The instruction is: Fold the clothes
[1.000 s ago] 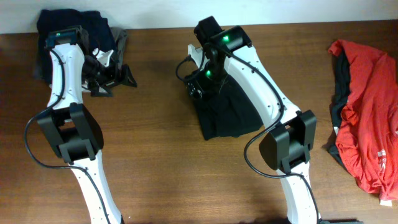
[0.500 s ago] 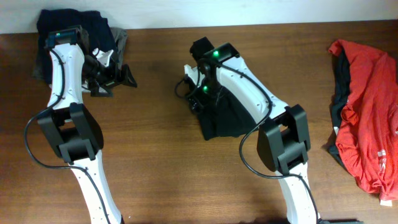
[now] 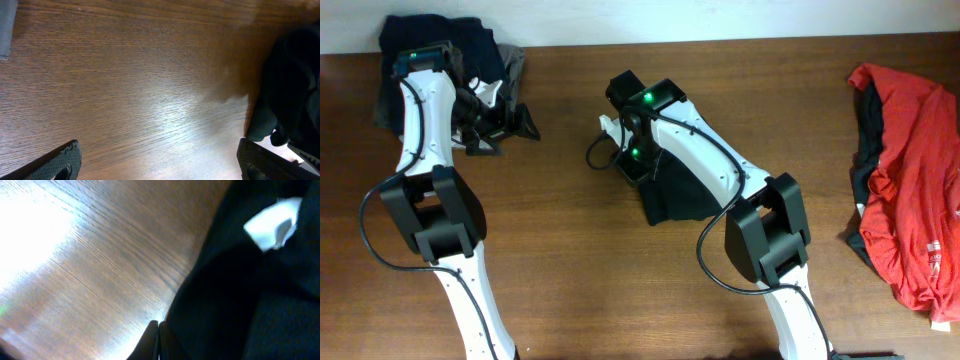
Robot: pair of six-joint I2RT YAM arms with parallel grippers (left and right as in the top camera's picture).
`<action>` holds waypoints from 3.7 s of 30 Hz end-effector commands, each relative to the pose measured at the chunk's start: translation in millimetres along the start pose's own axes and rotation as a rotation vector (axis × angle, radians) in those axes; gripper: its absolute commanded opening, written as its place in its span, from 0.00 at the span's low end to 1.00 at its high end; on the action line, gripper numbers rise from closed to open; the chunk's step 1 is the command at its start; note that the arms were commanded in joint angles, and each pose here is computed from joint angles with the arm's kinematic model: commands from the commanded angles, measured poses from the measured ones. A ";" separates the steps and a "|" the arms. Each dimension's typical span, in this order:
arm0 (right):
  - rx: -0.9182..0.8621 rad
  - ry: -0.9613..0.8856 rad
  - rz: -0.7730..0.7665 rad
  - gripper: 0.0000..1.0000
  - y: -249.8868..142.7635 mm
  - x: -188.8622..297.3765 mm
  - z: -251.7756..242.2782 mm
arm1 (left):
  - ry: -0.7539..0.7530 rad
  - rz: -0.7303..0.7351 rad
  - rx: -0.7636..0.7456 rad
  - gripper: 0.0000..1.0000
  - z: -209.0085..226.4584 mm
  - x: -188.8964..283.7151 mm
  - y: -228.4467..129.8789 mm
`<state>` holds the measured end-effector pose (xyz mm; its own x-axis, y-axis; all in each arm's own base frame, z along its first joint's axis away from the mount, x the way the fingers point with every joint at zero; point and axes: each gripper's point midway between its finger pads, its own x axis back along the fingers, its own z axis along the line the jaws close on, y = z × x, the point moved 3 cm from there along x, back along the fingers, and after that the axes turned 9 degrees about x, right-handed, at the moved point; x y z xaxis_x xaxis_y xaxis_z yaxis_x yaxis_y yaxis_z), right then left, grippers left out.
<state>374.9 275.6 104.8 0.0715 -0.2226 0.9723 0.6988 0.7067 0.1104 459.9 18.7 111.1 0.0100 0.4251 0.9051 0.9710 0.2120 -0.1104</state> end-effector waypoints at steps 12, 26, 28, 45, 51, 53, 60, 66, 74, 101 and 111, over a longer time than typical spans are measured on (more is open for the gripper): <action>-0.025 0.005 0.060 0.04 -11.5 13.7 25.4 | -0.007 -0.044 -0.048 0.99 -11.0 15.4 0.2; 0.081 -0.356 0.085 0.93 -10.0 37.4 -34.7 | -0.008 -0.049 -0.050 0.99 -11.1 15.4 1.3; 0.094 -0.354 0.095 0.93 -11.5 30.3 -37.1 | -0.008 -0.049 -0.050 0.99 -11.1 15.4 1.3; 0.150 -0.323 0.117 0.85 -11.6 -1.7 -14.4 | -0.008 -0.049 -0.051 0.99 -11.1 15.4 1.3; 0.123 -0.313 0.173 0.72 -27.6 -22.5 -17.2 | -0.008 -0.053 -0.052 0.99 -11.2 15.4 2.1; 0.109 -0.313 0.178 0.59 -29.2 -23.1 -16.6 | -0.008 -0.052 -0.052 0.99 -11.1 15.3 2.1; 0.094 -0.306 0.201 0.11 -33.1 -25.3 -1.8 | -0.008 -0.052 -0.052 0.99 -11.1 15.3 2.1; 0.087 -0.305 0.223 0.04 -36.7 -27.2 11.1 | -0.008 -0.053 -0.052 0.99 -11.2 15.4 2.1; 0.073 -0.305 0.258 0.04 -43.4 -27.3 27.8 | -0.008 -0.055 -0.053 0.99 -11.1 15.3 2.7; -0.217 -0.383 0.245 0.76 -62.3 46.8 34.7 | -0.008 -0.059 -0.055 0.99 -11.3 15.4 3.6; -0.218 -0.437 0.081 0.79 -29.9 44.5 10.2 | -0.008 -0.054 -0.053 0.99 -11.1 15.3 2.6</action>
<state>333.8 263.6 127.5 -0.0671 0.1701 0.9831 0.7833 0.6193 -0.0536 464.0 19.5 110.8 -0.0086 0.4212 0.9069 0.9740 0.2087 -0.0878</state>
